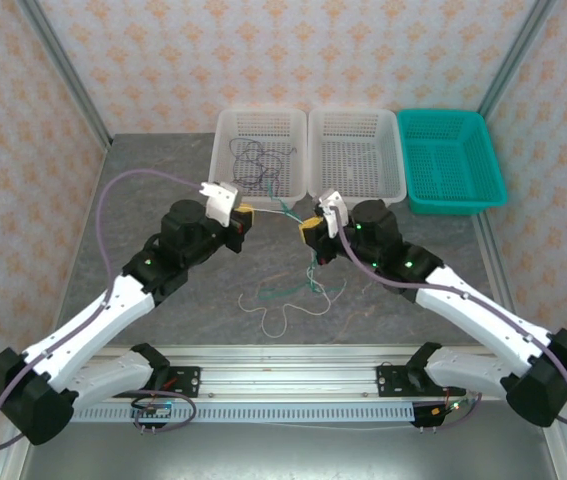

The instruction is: Untangle the cables

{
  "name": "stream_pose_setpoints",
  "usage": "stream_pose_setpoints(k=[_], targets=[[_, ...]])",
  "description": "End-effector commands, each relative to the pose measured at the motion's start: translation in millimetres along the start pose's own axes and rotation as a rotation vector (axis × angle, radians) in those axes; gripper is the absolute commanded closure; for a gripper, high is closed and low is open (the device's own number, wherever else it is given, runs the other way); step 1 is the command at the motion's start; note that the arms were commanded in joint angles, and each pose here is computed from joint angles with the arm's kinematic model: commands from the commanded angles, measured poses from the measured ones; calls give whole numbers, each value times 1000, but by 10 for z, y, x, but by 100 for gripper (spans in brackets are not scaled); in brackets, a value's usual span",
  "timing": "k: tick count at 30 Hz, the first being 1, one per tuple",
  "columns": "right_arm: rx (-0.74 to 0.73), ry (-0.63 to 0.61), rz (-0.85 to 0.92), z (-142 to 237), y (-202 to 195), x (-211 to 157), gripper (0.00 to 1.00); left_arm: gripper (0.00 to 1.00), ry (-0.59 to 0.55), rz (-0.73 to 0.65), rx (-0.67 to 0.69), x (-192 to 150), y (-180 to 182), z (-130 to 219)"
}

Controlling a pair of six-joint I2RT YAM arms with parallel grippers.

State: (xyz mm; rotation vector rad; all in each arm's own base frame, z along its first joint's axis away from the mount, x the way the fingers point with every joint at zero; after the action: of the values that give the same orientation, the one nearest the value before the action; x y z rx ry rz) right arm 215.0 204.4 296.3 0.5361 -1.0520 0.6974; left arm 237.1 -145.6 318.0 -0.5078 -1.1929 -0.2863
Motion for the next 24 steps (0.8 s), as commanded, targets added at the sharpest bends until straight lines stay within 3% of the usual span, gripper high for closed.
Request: stream_pose_setpoints(k=[1, 7, 11, 14, 16, 18, 20, 24], targets=[[-313, 210, -136, -228, -297, -520, 96, 100, -114, 157, 130, 301, 90, 280], [-432, 336, -211, -404, -406, -1156, 80, 100, -36, 201, 194, 181, 147, 318], [-476, 341, -228, -327, -431, -1223, 73, 100, -13, 213, 204, 48, 179, 306], [-465, 295, -256, -232, -408, -1123, 42, 100, 3, 233, 235, -29, 216, 297], [-400, 237, -300, -158, -347, -1011, 28, 100, 11, 248, 267, -56, 243, 301], [-313, 177, -362, -83, -269, -904, 23, 100, 16, 250, 278, -50, 248, 305], [-316, 124, -486, 1, -256, -855, 21, 100, 21, 251, 282, -30, 244, 318], [-415, 186, -673, 26, -290, -935, 24, 100, 7, 250, 280, 103, 215, 406]])
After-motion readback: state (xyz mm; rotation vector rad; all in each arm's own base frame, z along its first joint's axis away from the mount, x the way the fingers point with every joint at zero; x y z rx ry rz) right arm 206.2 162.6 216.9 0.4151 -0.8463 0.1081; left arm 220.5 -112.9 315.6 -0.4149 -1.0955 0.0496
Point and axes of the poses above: each hand's point on the last joint's axis, 136 mm out from that joint toward the fingers, its own z axis back along the fingers, its own y axis along the line the jaws close on, x = y × z, the point moved 9 cm from there along z, back along the fingers, and after that the axes turned 4 degrees about z, right-handed, at the moved point
